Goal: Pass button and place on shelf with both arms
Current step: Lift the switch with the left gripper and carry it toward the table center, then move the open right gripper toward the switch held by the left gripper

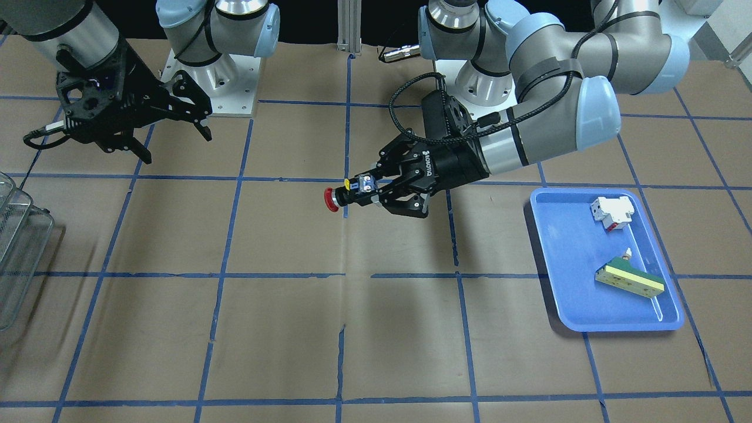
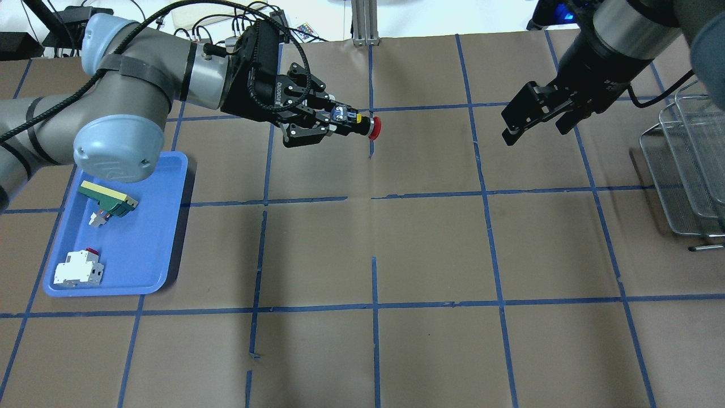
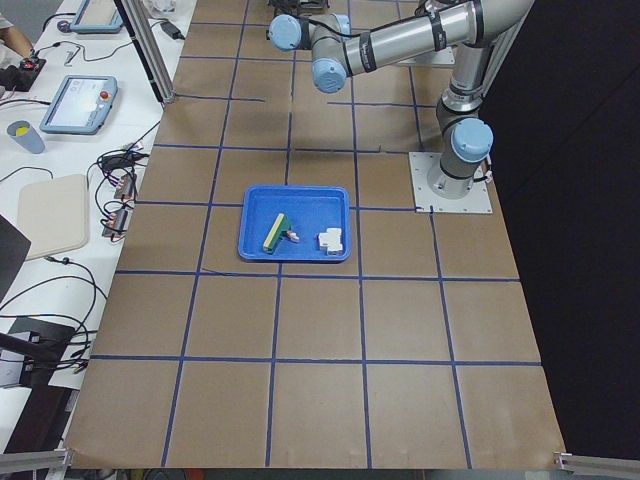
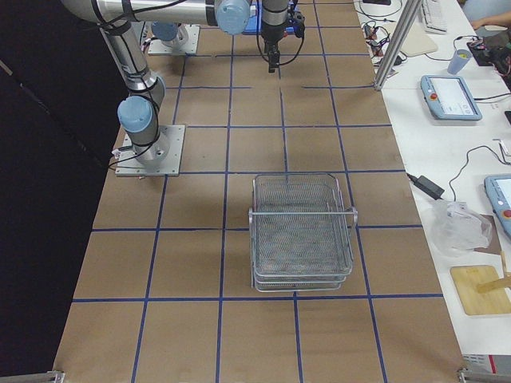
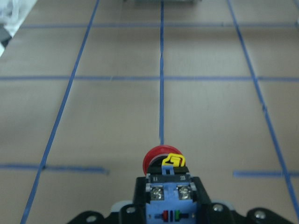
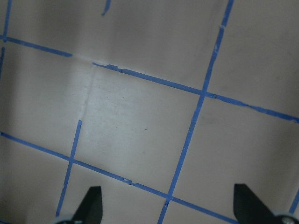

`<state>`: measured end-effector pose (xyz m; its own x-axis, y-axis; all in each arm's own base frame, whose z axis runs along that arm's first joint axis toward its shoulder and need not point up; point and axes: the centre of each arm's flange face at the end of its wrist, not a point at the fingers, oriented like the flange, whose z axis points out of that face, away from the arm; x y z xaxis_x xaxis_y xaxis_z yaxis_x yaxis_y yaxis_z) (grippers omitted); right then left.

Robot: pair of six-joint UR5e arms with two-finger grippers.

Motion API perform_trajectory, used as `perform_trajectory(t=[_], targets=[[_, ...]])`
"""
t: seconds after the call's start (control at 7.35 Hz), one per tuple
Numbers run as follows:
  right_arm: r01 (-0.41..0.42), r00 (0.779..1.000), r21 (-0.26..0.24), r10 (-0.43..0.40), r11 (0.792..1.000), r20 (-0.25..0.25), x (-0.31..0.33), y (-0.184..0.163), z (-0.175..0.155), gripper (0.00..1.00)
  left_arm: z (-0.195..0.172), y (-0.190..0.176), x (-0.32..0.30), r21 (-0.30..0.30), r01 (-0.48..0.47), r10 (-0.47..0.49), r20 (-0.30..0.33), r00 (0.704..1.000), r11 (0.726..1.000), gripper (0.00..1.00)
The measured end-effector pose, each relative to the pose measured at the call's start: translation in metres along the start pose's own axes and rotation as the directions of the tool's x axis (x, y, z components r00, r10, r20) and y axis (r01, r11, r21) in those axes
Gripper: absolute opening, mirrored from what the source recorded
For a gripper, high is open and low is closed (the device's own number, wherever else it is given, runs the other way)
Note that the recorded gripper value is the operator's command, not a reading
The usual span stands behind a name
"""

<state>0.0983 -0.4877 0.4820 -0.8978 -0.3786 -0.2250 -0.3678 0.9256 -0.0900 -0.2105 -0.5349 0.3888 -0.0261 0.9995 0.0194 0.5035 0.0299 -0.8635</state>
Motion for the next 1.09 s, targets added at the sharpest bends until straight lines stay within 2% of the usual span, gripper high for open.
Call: perform_trajectory(t=[0.14,0.27,0.41,0.54,0.68,0.82,1.09], targets=[[0.159,0.987,0.034,-0.16,0.987,0.033,0.005,0.0,-0.003,1.0,0.015,-0.013,0.005,0.051,-0.005,0.006,-0.012,1.0,0.999,0.0],[0.314,0.948,0.066,-0.317,0.947,0.041,0.006,0.001,-0.006,1.0,0.029,-0.026,0.011,0.088,-0.019,0.022,-0.025,0.999,0.996,0.0],[0.458,0.886,0.096,-0.463,0.884,0.036,0.007,0.002,-0.009,1.0,0.038,-0.037,0.015,0.116,-0.042,0.045,-0.026,0.999,0.992,0.0],[0.569,0.818,0.116,-0.575,0.814,0.023,0.01,0.004,-0.013,1.0,0.044,-0.045,0.017,0.135,-0.059,0.062,-0.019,0.998,0.989,0.0],[0.652,0.751,0.136,-0.66,0.746,0.015,0.016,0.007,-0.016,1.0,0.047,-0.051,0.019,0.145,-0.062,0.064,-0.015,0.998,0.987,0.0],[0.701,0.696,0.191,-0.717,0.688,0.029,0.023,0.01,-0.015,1.0,0.05,-0.055,0.021,0.15,-0.058,0.062,-0.017,0.998,0.987,0.0],[0.727,0.614,0.341,-0.787,0.596,0.067,0.025,0.013,0.001,1.0,0.053,-0.059,0.023,0.154,-0.059,0.062,-0.02,0.998,0.986,0.0]])
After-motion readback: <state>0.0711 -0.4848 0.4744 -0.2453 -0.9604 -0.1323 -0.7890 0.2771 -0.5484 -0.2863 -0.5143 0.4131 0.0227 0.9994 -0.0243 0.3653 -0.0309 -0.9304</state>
